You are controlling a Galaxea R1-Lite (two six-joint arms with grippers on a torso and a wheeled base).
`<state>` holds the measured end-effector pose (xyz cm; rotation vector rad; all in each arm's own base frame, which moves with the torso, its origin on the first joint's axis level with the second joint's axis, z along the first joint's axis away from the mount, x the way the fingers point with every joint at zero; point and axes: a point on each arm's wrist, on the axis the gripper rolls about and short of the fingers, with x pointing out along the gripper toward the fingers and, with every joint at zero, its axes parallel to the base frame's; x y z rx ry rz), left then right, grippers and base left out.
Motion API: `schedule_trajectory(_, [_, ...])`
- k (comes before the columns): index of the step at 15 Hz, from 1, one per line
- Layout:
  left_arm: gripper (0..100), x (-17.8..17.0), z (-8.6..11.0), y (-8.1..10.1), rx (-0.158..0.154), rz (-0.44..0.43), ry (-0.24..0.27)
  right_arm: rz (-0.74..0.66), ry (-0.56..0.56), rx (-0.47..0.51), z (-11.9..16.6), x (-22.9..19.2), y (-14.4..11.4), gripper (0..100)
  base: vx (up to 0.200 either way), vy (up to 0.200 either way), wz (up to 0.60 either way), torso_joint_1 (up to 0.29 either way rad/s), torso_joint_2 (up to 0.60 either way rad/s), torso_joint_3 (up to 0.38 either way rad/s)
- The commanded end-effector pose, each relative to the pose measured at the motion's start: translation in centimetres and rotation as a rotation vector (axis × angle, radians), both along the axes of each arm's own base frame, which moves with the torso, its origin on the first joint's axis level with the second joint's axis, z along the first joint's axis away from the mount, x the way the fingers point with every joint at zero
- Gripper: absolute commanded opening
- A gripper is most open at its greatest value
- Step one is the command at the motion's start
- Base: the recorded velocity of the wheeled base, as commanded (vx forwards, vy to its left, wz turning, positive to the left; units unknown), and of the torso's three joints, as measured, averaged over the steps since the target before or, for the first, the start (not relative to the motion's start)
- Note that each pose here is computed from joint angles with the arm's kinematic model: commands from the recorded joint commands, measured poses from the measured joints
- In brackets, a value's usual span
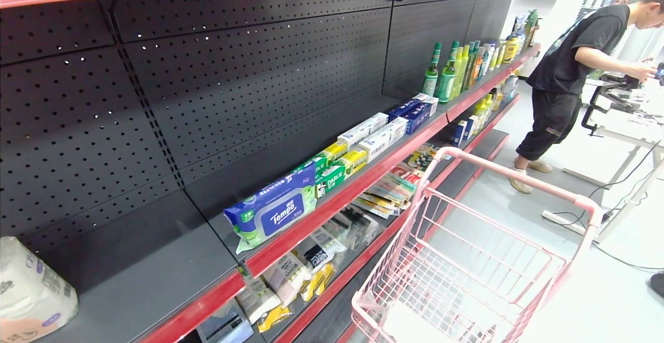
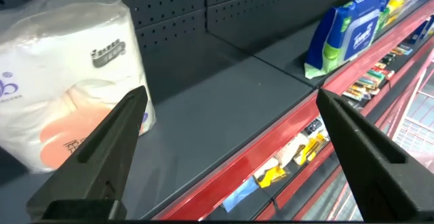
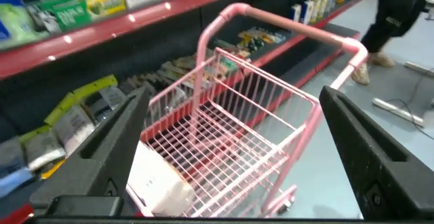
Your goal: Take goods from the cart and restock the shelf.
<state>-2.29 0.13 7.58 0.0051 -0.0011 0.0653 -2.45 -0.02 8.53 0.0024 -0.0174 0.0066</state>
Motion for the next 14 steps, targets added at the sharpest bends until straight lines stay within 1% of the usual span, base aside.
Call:
schedule_trajectory(1, [100,0.0,0.0,0.0,-0.001,-0.001,0.001,-0.009,0.03,0.172,15.6,5.2,0.0,100,0.0,0.0,0.0,0.0,0.0,0.0])
schedule_trajectory(2, [100,0.0,0.0,0.0,0.001,-0.001,0.001,-0.085,0.123,0.142,15.9,8.1,-0.1,100,0.0,0.0,0.0,0.0,0.0,0.0])
schedule_trajectory(3, [100,0.0,0.0,0.0,0.001,-0.004,0.001,-0.109,0.224,0.098,14.8,10.2,-0.1,100,0.0,0.0,0.0,0.0,0.0,0.0])
schedule_trajectory(5, [100,0.0,0.0,0.0,0.001,-0.004,0.001,-0.147,0.504,0.091,10.7,14.8,-0.4,100,0.0,0.0,0.0,0.0,0.0,0.0])
schedule_trajectory(6, [100,0.0,0.0,0.0,0.001,-0.004,0.001,-0.127,0.632,0.058,8.3,15.7,-0.2,100,0.0,0.0,0.0,0.0,0.0,0.0])
schedule_trajectory(7, [100,0.0,0.0,0.0,0.003,-0.004,0.001,-0.078,0.727,0.005,6.6,16.4,0.1,100,0.0,0.0,0.0,0.0,0.0,0.0])
schedule_trajectory(9, [100,0.0,0.0,0.0,0.001,-0.004,0.003,0.039,0.892,-0.009,4.1,18.6,0.6,100,0.0,0.0,0.0,0.0,0.0,0.0])
schedule_trajectory(11, [100,0.0,0.0,0.0,-0.001,-0.004,0.001,0.185,0.959,-0.108,2.7,20.2,1.3,100,0.0,0.0,0.0,0.0,0.0,0.0])
schedule_trajectory(12, [100,0.0,0.0,0.0,-0.001,-0.004,0.001,0.215,0.972,-0.137,2.3,20.6,1.5,100,0.0,0.0,0.0,0.0,0.0,0.0])
schedule_trajectory(13, [100,0.0,0.0,0.0,-0.001,-0.004,0.001,0.294,0.992,-0.214,1.6,21.0,2.5,100,0.0,0.0,0.0,0.0,0.0,0.0])
schedule_trajectory(14, [100,0.0,0.0,0.0,-0.001,-0.004,0.001,0.327,1.003,-0.237,1.3,21.2,3.0,100,0.0,0.0,0.0,0.0,0.0,0.0])
